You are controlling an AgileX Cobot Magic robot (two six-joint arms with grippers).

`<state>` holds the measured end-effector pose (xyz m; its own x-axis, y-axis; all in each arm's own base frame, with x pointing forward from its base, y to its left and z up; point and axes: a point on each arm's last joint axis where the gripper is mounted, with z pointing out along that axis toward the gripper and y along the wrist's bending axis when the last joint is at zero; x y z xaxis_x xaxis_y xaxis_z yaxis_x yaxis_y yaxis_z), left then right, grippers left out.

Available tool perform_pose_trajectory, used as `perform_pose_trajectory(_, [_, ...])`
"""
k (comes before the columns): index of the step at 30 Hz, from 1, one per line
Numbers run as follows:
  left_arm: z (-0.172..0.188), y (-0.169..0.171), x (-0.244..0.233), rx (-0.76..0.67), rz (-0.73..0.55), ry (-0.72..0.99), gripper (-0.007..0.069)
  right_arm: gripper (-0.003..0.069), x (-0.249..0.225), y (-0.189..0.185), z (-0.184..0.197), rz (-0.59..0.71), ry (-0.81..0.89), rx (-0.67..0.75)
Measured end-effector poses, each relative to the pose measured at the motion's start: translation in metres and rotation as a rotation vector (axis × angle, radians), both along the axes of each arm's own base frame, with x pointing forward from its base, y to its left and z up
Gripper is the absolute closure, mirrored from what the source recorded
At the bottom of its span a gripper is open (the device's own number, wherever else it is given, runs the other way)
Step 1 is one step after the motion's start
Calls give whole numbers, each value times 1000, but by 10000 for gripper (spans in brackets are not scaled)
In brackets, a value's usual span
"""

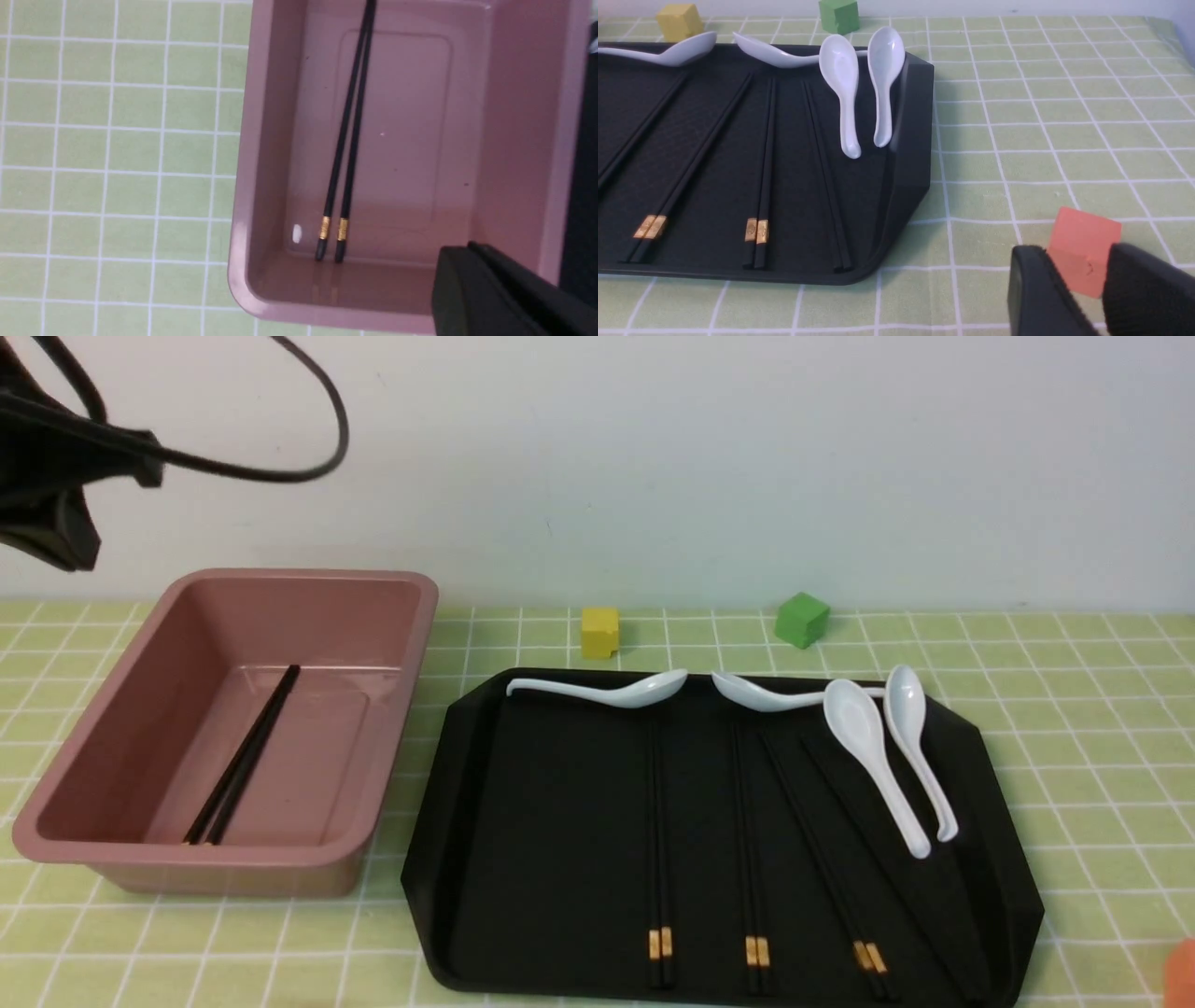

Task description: On green tablecloth take chopsticks from black tray and put them in box.

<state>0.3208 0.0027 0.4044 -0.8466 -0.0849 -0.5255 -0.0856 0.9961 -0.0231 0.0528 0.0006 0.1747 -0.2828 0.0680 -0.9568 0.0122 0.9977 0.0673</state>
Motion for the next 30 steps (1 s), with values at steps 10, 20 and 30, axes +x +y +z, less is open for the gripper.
perform_pose_trajectory(10, [-4, -21, -133, -204, -103, -109, 638, 419, 0, 0, 0, 0, 0, 0])
perform_pose_trajectory(20, [-100, -30, -219, -446, -42, -479, 638, 419, 0, 0, 0, 0, 0, 0])
perform_pose_trajectory(30, [-129, -11, -235, -529, 179, -910, 638, 419, 0, 0, 0, 0, 0, 0])
